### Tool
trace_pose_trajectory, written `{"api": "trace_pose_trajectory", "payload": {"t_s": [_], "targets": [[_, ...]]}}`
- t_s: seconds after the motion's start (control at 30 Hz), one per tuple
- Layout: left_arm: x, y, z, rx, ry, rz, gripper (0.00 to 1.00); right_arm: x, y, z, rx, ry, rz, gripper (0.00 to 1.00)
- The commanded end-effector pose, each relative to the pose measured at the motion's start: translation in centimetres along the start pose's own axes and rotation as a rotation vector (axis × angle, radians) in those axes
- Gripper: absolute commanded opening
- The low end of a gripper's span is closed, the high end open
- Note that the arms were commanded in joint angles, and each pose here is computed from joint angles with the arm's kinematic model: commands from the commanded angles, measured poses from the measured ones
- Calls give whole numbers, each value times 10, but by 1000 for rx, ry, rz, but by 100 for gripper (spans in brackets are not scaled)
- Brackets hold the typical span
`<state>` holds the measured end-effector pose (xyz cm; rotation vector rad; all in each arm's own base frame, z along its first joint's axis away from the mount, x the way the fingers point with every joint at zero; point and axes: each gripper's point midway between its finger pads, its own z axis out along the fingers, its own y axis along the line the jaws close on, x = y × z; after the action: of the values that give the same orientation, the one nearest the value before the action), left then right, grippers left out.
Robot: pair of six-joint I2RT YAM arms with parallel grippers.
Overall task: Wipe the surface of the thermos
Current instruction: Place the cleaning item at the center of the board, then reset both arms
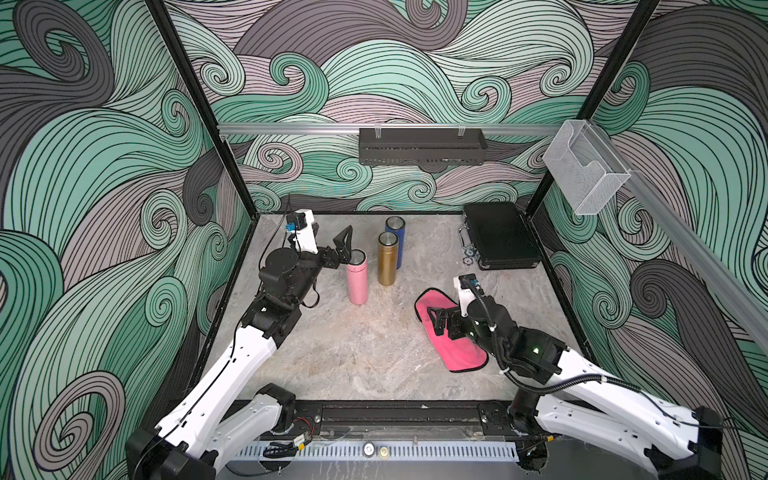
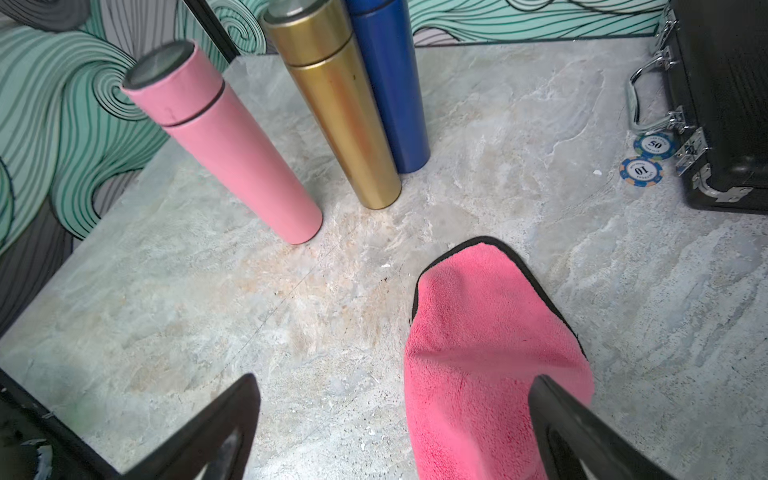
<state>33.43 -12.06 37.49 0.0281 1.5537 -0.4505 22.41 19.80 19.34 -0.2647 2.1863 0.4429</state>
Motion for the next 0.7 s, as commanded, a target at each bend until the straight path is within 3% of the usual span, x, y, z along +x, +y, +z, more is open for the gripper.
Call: {"api": "trace_pose_trajectory", "payload": {"t_s": [0.0,0.13,0.2,0.27,0.33,0.4,0.53,0.67], "targets": [[9,33,-14,-177,48,15,99,-4,-8,-2,36,-10,27,99],[29,76,-26,-405,80,104,99,-45,-55,-5,193,-121,126,100],[45,102,-28,-537,92,186,99,-68,-86,-3,336,-233,78,100],[74,127,-23,-625,120,302,98,-85,-134,-11,620,-371,22,100],[87,150,-24,-748,110,386,98,-90,-160,-8,743,-429,-81,100],[102,169,-29,-831,168,423,97,-87,-187,2,787,-394,-137,100],[147,225,-44,-967,280,312,96,-49,-265,22,863,-244,5,100],[187,250,-35,-948,297,308,95,-28,-282,53,822,-289,14,100]]}}
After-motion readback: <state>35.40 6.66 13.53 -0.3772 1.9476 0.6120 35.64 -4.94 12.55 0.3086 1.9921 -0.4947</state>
